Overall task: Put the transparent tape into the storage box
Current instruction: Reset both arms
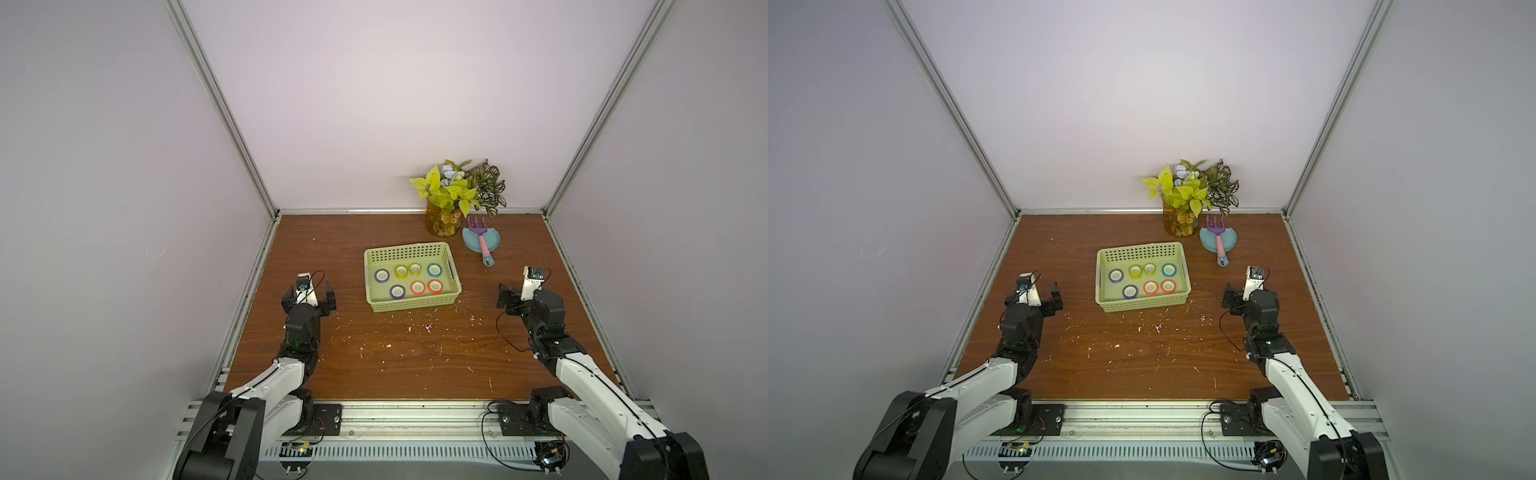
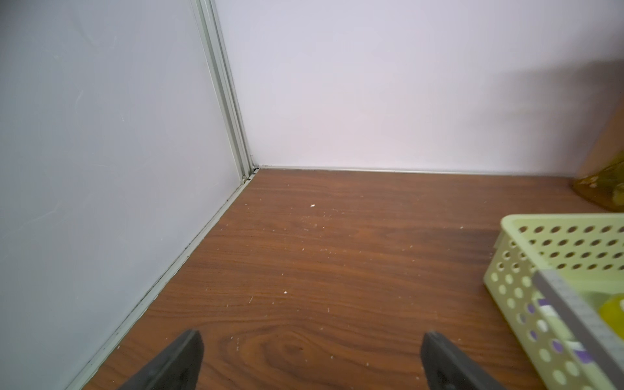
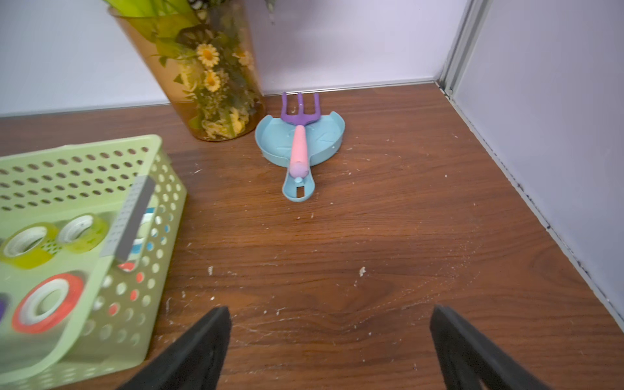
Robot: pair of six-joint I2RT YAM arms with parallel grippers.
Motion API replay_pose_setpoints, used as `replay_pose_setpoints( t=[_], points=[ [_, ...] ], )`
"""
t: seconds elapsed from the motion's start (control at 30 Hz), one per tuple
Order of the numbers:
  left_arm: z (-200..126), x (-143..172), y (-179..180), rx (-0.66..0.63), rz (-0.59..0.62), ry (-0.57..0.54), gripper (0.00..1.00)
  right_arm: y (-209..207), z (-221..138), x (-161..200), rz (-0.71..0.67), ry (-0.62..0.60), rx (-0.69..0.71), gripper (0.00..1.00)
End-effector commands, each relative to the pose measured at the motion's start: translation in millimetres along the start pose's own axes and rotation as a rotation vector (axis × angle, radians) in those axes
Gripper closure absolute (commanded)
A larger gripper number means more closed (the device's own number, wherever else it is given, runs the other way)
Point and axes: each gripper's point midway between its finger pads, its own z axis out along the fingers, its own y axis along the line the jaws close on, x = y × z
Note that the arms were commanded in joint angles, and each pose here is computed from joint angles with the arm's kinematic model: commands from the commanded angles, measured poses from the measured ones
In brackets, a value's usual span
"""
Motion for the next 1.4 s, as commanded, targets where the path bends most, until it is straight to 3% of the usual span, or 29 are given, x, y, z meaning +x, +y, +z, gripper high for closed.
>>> replay_pose_setpoints(
  t=[0.0,0.27,0.33,0.87,1.03,1.17,1.23,1.37],
  points=[
    [16.6,-27.9,3.0,0.045,-0.051,-0.106,0.0,4.7,4.2,-27.0,0.083,-0.101,-0.092,0.01],
    [38.7,4.1,-7.6,0.105,-0.009,-0.089,0.0,-9.8,16.7,-29.8,0.066,-0.147,-0.046,0.01],
    [40.9,9.4,-8.7,0.11,-0.005,-0.04,0.0,-10.9,19.7,-31.4,0.052,-0.158,-0.04,0.01],
    [41.3,7.7,-10.6,0.118,0.004,-0.061,0.0,-16.7,50.7,-18.5,-0.026,-0.237,-0.01,0.01],
    [41.3,7.3,-10.2,0.116,0.004,-0.062,0.01,-20.0,53.8,-14.8,-0.036,-0.248,0.008,0.01],
    [41.2,7.2,-10.4,0.117,0.003,-0.063,0.0,-7.6,55.6,-3.5,-0.085,-0.258,-0.064,0.01],
    [41.2,6.9,-10.1,0.115,0.003,-0.064,0.0,-5.0,47.8,-7.4,-0.084,-0.318,-0.08,0.01],
    [41.2,6.9,-10.4,0.116,0.004,-0.064,0.01,-11.5,52.0,-5.6,-0.071,-0.29,-0.039,0.01]
  ],
)
